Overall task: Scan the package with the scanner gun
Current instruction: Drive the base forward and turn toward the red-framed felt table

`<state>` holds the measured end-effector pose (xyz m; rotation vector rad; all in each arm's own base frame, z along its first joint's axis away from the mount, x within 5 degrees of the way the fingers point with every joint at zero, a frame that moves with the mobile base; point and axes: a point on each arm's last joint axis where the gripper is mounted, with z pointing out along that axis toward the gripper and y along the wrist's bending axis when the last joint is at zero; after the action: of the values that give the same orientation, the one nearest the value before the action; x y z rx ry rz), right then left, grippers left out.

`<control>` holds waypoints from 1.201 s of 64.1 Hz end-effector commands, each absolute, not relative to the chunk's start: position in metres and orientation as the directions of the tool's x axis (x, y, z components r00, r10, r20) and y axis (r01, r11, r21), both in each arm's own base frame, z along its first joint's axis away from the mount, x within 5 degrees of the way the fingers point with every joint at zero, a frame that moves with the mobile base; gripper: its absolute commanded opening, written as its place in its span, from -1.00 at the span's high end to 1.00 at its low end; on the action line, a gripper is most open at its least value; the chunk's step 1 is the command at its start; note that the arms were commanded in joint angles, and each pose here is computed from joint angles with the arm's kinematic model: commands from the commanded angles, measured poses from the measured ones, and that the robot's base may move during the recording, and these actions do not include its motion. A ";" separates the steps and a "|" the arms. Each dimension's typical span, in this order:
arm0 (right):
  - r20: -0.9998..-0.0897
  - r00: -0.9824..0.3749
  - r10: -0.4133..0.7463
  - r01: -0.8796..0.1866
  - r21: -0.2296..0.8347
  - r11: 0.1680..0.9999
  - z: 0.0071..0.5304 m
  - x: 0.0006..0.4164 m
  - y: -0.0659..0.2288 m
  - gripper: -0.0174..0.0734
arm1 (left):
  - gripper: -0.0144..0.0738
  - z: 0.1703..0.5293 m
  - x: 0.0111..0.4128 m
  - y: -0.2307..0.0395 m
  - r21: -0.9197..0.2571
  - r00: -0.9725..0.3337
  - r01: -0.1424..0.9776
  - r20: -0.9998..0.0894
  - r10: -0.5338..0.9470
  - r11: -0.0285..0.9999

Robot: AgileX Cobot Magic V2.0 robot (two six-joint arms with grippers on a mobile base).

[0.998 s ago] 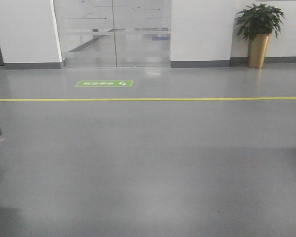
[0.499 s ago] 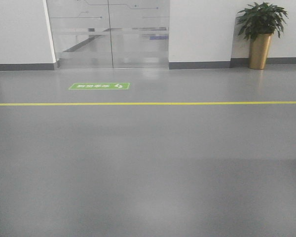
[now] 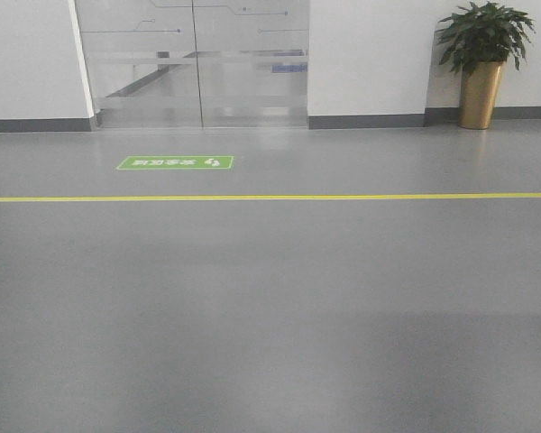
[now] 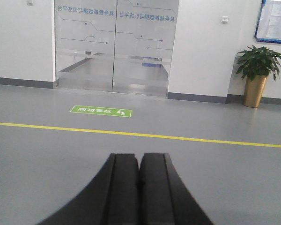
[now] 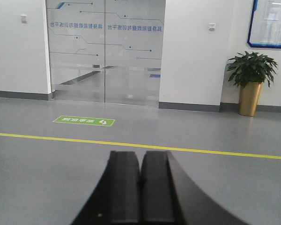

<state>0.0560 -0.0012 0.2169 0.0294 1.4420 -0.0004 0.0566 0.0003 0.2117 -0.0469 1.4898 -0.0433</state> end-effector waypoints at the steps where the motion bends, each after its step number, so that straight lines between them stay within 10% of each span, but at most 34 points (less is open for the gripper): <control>1: -0.988 0.155 0.015 0.018 0.018 1.000 0.219 0.055 -0.001 0.99 | 0.92 0.215 0.056 0.000 -0.057 0.105 0.001 -0.993 -0.057 0.998; 77: -0.988 0.155 0.015 0.018 0.018 1.000 0.219 0.055 -0.001 0.99 | 0.92 0.215 0.056 0.000 -0.057 0.105 0.001 -0.993 -0.057 0.998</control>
<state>0.0560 -0.0012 0.2169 0.0294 1.4420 -0.0004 0.0566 0.0003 0.2117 -0.0469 1.4898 -0.0433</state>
